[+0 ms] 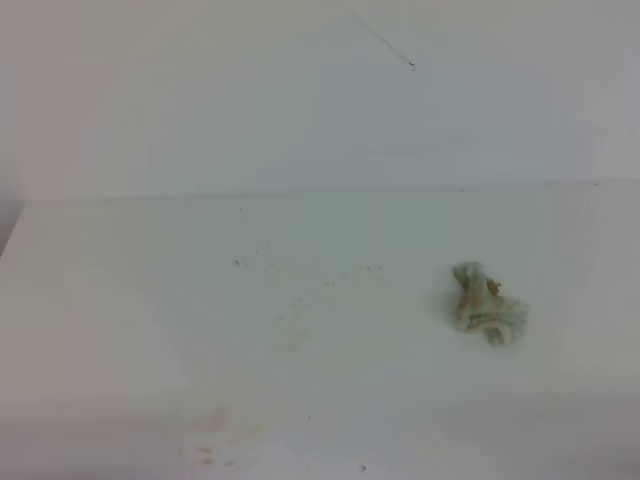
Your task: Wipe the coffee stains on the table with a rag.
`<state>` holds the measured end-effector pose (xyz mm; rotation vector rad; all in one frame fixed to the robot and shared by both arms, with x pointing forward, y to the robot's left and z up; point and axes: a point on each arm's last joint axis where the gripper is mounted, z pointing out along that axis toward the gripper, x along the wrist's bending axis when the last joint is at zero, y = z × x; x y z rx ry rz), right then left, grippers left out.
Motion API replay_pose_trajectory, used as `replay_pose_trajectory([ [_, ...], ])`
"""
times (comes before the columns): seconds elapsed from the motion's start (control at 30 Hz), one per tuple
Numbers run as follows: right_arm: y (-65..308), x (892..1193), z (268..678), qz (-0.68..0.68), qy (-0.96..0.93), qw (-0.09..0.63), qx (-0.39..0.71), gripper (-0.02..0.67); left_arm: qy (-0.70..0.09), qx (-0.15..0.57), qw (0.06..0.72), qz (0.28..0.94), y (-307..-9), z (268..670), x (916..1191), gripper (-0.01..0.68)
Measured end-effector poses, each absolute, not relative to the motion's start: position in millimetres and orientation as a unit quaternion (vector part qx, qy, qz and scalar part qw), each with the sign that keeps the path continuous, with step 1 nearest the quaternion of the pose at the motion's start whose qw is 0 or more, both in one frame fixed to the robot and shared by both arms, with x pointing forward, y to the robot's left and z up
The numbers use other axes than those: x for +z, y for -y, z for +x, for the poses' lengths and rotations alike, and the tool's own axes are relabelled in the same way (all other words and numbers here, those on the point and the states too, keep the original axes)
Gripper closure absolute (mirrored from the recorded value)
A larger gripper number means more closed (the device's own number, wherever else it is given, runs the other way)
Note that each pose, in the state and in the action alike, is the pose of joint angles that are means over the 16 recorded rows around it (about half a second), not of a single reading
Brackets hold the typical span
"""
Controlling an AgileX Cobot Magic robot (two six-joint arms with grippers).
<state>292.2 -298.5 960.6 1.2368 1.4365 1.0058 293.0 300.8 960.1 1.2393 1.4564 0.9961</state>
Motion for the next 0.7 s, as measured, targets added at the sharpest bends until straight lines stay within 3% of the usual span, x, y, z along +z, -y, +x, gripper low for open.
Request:
replay_pose_trajectory([
  [0.7,298.5,960.5,292.3,0.507,-0.588,0.477,0.412,0.648,-0.595,0.407,0.473,0.506,-300.8,293.0,960.1,0.675],
])
